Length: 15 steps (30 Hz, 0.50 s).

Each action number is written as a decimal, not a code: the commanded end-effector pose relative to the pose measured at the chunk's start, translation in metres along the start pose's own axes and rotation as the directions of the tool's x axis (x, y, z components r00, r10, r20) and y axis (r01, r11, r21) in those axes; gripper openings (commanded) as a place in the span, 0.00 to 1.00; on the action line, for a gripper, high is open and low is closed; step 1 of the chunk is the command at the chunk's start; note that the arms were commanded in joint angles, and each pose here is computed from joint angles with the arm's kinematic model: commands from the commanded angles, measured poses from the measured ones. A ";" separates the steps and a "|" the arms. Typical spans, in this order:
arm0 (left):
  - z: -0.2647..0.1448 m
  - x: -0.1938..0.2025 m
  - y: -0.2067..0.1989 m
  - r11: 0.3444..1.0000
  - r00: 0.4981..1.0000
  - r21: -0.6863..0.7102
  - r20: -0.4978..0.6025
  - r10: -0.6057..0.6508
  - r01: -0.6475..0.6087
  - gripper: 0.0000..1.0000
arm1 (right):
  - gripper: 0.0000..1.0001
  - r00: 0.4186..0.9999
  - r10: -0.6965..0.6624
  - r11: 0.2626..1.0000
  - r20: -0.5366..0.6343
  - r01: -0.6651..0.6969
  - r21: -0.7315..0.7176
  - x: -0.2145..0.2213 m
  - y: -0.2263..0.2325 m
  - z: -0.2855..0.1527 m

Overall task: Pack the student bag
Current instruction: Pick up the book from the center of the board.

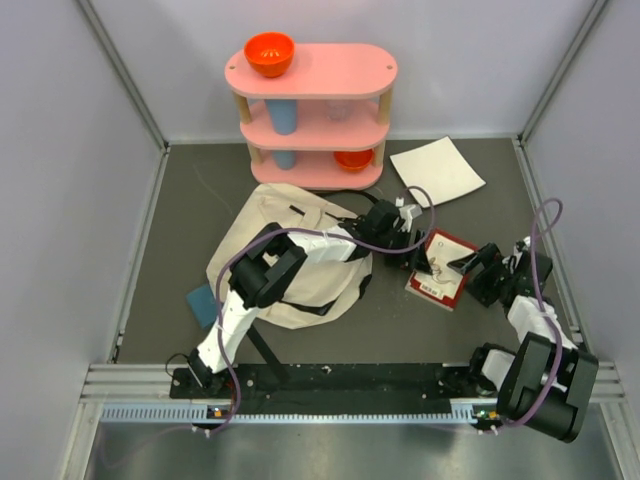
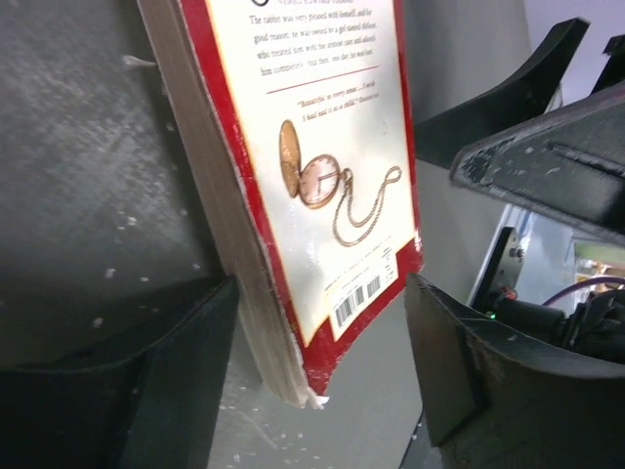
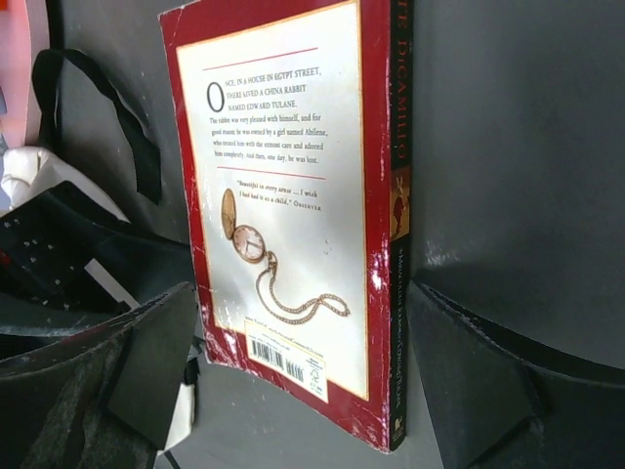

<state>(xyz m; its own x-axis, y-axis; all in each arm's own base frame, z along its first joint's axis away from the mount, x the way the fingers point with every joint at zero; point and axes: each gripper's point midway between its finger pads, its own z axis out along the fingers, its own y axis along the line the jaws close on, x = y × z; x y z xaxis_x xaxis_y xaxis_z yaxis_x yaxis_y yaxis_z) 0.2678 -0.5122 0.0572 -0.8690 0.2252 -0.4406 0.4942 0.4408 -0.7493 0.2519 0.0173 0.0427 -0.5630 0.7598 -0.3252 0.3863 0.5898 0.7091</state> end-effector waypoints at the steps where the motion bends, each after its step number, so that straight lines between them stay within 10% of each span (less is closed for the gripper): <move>1: 0.011 0.000 -0.018 0.997 0.999 0.069 -0.008 0.038 -0.037 0.67 | 0.85 0.993 0.049 0.999 -0.105 -0.046 0.026 0.028 -0.011 0.006; 9: 0.007 -0.006 -0.037 0.991 0.997 0.114 -0.009 0.074 -0.073 0.22 | 0.69 0.996 0.024 0.993 -0.089 -0.034 -0.112 0.021 0.019 0.000; 15: 0.005 -0.016 -0.047 0.988 0.996 0.129 0.011 0.089 -0.090 0.42 | 0.64 0.994 0.021 0.991 -0.103 -0.034 -0.128 0.024 0.023 -0.004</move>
<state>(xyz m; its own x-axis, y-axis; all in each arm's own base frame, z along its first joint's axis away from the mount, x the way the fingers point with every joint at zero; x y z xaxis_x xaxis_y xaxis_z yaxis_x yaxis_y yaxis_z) 0.2784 -0.5112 0.0578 -0.8654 0.2312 -0.4445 0.5003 0.4466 -0.7418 0.2542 0.0154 0.0398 -0.5499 0.7625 -0.3410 0.3803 0.5920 0.7106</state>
